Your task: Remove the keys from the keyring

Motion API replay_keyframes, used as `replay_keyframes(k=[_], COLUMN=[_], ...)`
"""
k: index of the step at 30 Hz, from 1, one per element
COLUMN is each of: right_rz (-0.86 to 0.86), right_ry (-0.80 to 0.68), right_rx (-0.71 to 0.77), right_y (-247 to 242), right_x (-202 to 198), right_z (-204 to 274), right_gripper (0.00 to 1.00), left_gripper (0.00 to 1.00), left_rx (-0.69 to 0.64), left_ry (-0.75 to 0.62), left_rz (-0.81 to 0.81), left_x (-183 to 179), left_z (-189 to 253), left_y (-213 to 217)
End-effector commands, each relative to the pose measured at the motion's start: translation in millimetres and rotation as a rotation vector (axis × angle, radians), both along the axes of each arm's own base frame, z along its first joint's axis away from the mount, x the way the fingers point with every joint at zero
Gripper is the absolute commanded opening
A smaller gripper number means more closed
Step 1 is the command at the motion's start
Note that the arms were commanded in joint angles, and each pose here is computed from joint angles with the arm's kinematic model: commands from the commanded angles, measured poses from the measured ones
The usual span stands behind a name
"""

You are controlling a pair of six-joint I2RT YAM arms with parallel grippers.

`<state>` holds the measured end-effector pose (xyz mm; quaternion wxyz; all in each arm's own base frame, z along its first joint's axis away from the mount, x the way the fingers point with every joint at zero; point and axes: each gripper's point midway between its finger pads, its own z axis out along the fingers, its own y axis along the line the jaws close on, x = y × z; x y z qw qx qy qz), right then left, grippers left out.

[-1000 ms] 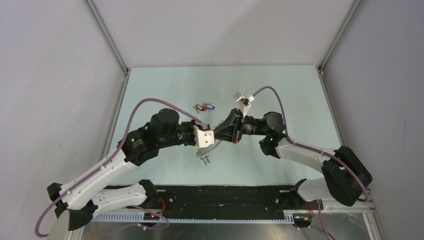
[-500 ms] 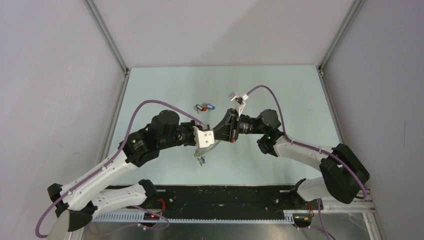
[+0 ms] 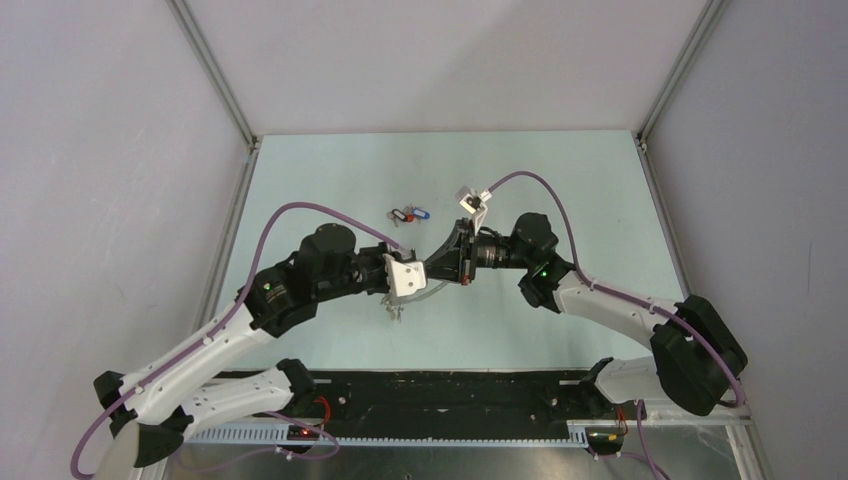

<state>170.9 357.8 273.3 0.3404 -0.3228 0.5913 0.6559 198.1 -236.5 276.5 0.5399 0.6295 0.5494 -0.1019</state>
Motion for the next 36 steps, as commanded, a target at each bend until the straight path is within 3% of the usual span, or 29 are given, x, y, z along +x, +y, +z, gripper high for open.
replay_keyframes(k=[1, 9, 14, 18, 25, 36], right_rz=[0.08, 0.007, -0.018, -0.042, -0.12, -0.24], right_ry=[0.088, -0.011, -0.073, -0.13, -0.227, -0.54], right_rx=[-0.122, -0.134, -0.134, -0.121, -0.086, 0.032], right_y=[-9, -21, -23, -21, -25, -45], right_x=[-18, -10, -10, -9, -4, -18], right_z=[-34, -28, -24, -18, -5, 28], right_gripper=[0.0, 0.02, 0.27, 0.35, 0.39, 0.4], left_gripper=[0.0, 0.0, 0.0, 0.0, 0.0, 0.0], left_rx=[-0.272, -0.263, -0.258, -0.26, -0.258, -0.251], left_ry=[-0.245, -0.241, -0.233, -0.227, -0.223, -0.202], left_rz=[0.048, 0.032, -0.007, -0.027, -0.037, -0.062], left_x=[17, 16, 13, 10, 9, 6], left_z=[100, 95, 92, 91, 89, 83], left_y=[-1, -4, -10, -12, -13, -18])
